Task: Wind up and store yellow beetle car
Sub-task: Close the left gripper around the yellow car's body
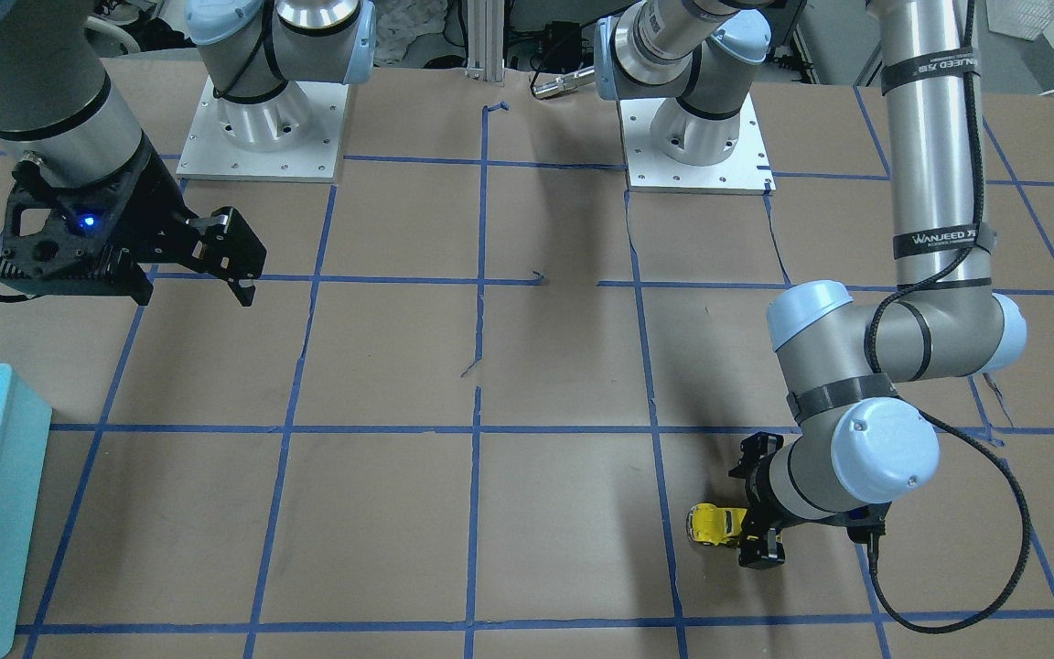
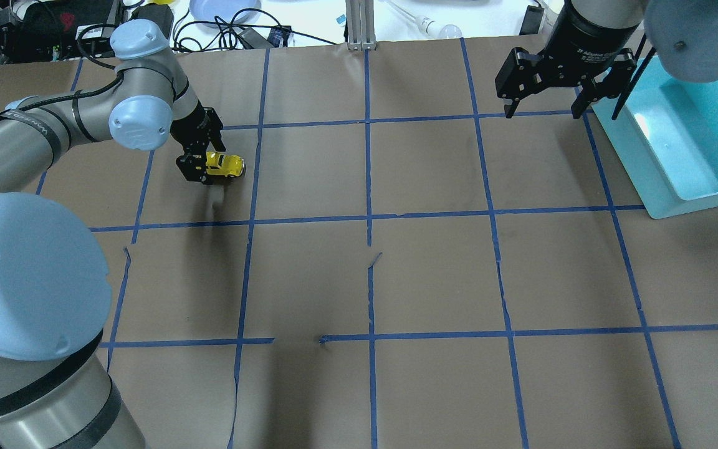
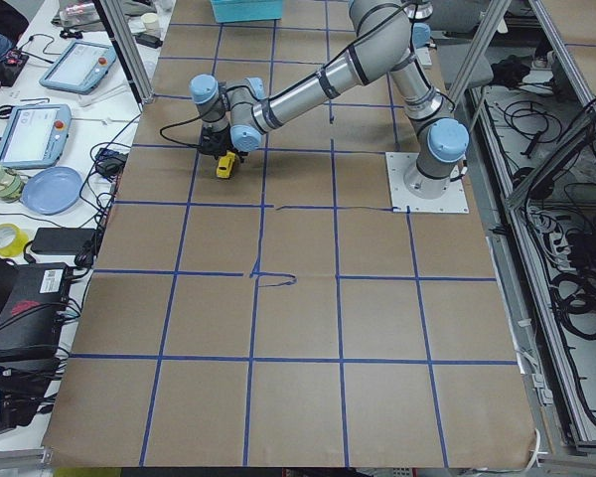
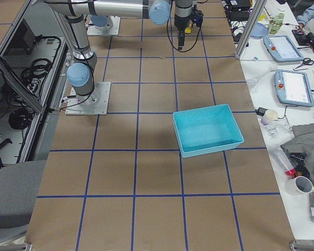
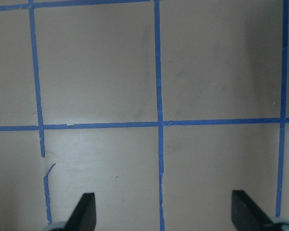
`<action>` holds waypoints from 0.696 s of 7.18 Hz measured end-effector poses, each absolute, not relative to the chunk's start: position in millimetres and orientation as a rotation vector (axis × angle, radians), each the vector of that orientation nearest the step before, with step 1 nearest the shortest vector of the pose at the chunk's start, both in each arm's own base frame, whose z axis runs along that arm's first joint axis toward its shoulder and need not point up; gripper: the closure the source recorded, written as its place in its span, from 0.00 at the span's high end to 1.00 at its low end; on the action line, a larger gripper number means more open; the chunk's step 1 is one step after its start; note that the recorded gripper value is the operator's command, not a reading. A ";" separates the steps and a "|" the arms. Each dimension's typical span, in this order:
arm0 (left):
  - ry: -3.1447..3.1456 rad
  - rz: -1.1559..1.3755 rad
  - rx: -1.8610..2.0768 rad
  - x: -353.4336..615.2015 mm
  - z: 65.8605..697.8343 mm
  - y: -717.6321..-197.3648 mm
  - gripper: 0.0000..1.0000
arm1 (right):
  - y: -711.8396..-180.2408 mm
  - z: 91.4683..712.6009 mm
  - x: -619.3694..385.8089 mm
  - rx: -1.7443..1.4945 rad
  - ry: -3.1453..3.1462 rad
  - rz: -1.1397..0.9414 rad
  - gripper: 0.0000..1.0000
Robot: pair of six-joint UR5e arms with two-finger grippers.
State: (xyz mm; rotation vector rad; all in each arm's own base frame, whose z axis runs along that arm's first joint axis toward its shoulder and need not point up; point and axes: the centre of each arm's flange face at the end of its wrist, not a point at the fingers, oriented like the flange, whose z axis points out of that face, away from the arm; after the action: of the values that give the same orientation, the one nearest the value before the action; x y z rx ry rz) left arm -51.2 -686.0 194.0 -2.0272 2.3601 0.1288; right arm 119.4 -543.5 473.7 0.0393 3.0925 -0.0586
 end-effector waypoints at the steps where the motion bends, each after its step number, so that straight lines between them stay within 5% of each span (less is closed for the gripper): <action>1: 2.349 0.127 -2.041 -50.8 194.5 -686.7 0.00 | -543.6 473.9 119.4 0.039 3.093 -0.061 1.00; 5: 2.369 0.088 -2.065 -50.4 208.2 -694.0 0.00 | -545.0 478.5 115.6 0.025 3.130 -0.108 1.00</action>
State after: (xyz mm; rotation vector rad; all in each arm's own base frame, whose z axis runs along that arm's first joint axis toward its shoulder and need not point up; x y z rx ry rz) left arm -50.4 -694.0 208.2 -2.0653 2.3686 0.0881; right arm 115.6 -545.0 478.5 0.0253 3.1304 -0.1077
